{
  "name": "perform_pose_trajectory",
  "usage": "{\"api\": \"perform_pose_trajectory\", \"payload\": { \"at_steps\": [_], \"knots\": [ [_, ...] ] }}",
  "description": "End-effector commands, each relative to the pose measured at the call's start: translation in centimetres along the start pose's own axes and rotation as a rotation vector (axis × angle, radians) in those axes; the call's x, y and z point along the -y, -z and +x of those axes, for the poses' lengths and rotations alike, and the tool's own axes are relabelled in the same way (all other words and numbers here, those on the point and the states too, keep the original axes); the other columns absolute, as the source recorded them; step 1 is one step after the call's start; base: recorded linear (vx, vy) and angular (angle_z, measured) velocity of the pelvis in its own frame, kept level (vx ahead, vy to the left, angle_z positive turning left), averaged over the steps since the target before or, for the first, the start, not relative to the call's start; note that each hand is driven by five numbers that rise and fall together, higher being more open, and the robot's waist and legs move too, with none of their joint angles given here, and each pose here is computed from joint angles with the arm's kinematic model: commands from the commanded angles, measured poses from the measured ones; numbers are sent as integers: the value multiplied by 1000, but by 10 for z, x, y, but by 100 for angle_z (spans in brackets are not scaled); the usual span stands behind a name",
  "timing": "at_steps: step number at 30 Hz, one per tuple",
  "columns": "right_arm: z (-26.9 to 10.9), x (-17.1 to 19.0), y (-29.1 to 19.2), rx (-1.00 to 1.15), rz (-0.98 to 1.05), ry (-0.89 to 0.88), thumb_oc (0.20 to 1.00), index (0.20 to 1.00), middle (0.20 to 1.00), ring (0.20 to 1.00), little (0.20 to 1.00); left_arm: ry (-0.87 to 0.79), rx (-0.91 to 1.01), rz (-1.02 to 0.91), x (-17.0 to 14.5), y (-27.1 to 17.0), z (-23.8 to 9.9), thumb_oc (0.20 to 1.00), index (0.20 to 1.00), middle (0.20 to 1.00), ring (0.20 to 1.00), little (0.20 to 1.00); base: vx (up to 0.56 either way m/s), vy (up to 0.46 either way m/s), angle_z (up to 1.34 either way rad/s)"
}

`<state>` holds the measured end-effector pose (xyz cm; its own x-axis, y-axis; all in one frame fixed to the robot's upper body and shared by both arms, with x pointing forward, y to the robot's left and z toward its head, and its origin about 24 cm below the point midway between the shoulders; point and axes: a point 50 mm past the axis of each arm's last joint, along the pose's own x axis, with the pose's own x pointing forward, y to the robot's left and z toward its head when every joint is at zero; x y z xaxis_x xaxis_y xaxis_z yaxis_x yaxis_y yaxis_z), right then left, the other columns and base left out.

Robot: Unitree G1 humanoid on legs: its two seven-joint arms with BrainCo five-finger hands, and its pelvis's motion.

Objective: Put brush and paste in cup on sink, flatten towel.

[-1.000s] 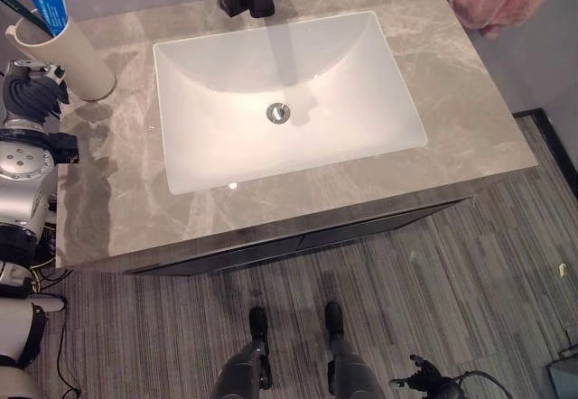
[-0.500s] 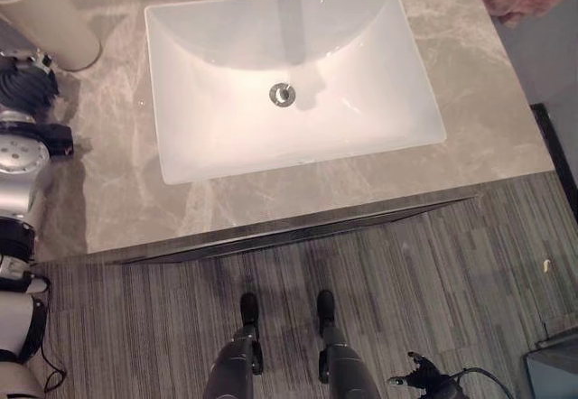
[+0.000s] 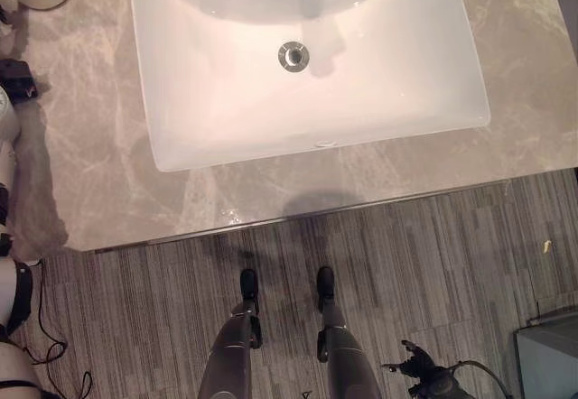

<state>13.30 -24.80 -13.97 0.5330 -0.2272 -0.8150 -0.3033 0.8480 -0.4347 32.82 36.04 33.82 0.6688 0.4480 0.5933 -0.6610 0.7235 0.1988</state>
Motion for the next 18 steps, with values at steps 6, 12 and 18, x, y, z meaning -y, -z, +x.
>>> {"api": "perform_pose_trajectory", "payload": {
  "at_steps": [6, 12, 18],
  "knots": [
    [-4, 10, 14, -23, 2, 36, 1000, 1000, 1000, 1000, 1000, -8, -80, 104, 8, 9, 7, 200, 200, 200, 200, 200, 15, 17, -10],
    [-4, 11, 14, -22, -2, 33, 1000, 1000, 1000, 1000, 1000, -7, -92, 109, 10, 10, 8, 200, 200, 200, 200, 200, 8, 8, -10],
    [-3, 11, 11, -12, -9, 29, 1000, 1000, 1000, 1000, 1000, -3, -102, 101, 13, 16, 4, 200, 200, 200, 200, 200, 7, -2, -1]
  ]
}}
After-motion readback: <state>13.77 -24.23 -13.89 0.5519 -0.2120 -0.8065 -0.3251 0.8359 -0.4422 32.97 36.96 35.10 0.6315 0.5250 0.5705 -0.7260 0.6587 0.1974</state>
